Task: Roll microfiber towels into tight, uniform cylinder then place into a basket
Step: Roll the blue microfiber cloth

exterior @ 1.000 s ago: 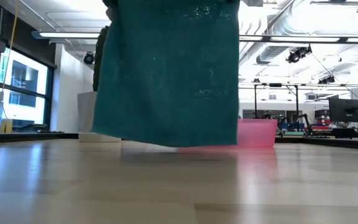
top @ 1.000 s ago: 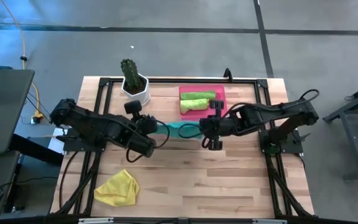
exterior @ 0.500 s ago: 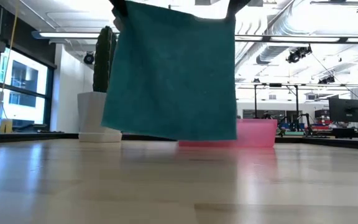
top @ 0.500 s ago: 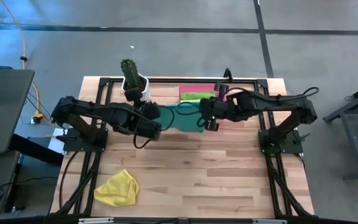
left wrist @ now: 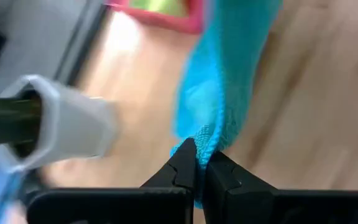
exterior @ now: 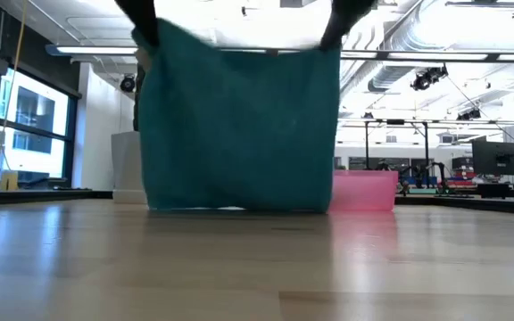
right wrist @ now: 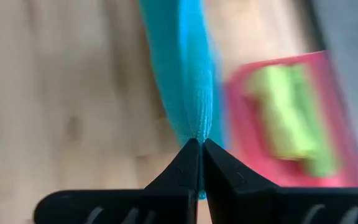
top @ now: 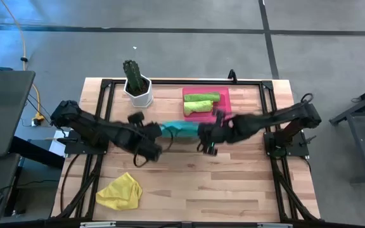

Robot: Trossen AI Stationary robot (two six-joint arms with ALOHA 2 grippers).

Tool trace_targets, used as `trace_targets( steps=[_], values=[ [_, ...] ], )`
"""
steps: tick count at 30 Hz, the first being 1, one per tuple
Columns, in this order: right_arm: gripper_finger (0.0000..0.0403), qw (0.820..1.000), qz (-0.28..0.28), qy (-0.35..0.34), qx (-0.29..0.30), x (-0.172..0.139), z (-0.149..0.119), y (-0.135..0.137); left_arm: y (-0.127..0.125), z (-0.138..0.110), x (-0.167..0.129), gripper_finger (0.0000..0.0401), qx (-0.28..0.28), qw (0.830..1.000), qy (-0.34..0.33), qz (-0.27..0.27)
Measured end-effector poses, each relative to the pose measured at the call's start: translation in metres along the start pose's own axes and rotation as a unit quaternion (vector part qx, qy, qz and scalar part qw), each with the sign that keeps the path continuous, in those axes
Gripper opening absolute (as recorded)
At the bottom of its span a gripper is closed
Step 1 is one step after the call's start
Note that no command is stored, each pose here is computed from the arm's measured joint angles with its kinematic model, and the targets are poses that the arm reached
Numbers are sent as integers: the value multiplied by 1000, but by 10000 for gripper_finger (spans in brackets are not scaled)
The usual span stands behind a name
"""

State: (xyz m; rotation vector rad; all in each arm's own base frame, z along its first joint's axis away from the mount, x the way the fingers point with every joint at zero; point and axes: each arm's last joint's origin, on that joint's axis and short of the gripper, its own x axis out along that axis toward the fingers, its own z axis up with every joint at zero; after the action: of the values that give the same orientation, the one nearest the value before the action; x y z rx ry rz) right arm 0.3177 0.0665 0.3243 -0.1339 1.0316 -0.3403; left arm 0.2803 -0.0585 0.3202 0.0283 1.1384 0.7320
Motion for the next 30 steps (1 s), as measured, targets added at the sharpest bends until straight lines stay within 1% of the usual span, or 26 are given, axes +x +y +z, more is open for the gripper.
trace_targets(
  steps=[2,4,7,9,14,16,19,22,26,30],
  values=[
    [2,1000,31,0,-4,16,-14,22,-23,-10,10,0,10,999,-2,-30],
    [2,998,62,-14,9,29,-27,42,-45,-21,16,0,20,998,-6,-66],
    [2,994,99,-25,26,40,-46,67,-74,-37,22,0,31,993,-8,-115],
    [2,990,126,-39,39,45,-57,81,-91,-48,25,0,37,990,0,-134],
    [2,978,192,-70,51,52,-75,105,-123,-63,28,0,44,983,16,-177],
    [2,975,203,-79,50,57,-82,110,-133,-67,32,0,51,978,34,-199],
    [2,971,214,-101,43,61,-87,114,-146,-69,40,0,55,969,69,-231],
    [2,970,215,-105,38,65,-91,114,-149,-72,48,0,62,967,97,-229],
    [2,973,207,-102,29,69,-91,110,-143,-71,52,0,74,969,111,-207],
    [2,977,185,-108,12,76,-85,99,-129,-67,59,0,80,980,111,-145]
  ],
)
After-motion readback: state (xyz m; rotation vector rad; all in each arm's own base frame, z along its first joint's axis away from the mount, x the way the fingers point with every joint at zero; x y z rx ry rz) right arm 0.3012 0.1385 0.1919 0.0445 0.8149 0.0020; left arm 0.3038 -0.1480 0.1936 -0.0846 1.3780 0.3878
